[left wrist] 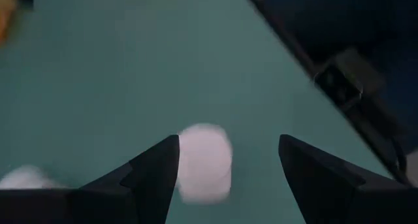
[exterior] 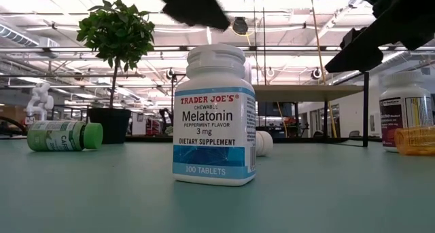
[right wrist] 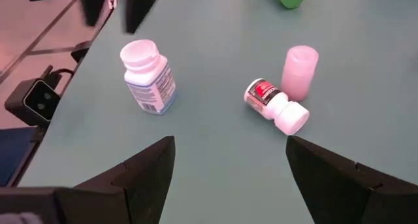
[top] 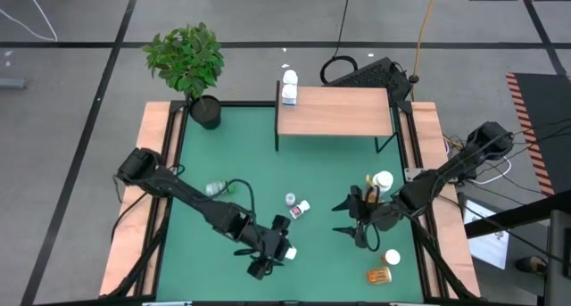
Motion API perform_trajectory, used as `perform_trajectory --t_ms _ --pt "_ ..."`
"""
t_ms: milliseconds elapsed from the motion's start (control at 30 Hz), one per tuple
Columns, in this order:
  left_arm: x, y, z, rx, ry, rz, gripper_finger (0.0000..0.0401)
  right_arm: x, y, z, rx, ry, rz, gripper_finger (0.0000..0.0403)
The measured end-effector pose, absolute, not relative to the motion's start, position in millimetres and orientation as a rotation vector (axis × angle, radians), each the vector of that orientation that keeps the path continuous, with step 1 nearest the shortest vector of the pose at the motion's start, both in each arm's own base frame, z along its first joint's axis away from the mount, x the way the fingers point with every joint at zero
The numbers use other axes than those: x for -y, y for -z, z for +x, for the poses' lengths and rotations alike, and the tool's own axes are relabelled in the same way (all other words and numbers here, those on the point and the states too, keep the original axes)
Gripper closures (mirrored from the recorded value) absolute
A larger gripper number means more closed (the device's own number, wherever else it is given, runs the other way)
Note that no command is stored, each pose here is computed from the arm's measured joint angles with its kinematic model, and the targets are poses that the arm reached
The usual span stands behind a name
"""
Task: Pick and place medicine bottles onto shelf by color
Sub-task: Align the white and blue pill bottle with the other white and blue pill bottle on the shelf
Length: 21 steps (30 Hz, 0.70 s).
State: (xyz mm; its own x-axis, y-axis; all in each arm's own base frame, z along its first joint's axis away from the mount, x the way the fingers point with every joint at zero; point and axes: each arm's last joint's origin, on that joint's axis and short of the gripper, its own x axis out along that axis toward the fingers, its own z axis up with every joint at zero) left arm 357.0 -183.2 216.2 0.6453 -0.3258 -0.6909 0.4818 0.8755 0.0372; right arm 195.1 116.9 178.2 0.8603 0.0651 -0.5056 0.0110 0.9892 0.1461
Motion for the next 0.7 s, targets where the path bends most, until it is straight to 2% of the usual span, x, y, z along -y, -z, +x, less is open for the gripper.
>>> perform_trajectory --t_ms 233,700 --pt "187 -190 370 -0.741 0.455 0.237 0.0137 -115 -178 197 -0.533 -0.019 0.149 0.0117" --pt "183 -191 369 -0.762 0.440 0.222 0.0137 -115 -178 197 -0.530 -0.027 0.130 0.0117"
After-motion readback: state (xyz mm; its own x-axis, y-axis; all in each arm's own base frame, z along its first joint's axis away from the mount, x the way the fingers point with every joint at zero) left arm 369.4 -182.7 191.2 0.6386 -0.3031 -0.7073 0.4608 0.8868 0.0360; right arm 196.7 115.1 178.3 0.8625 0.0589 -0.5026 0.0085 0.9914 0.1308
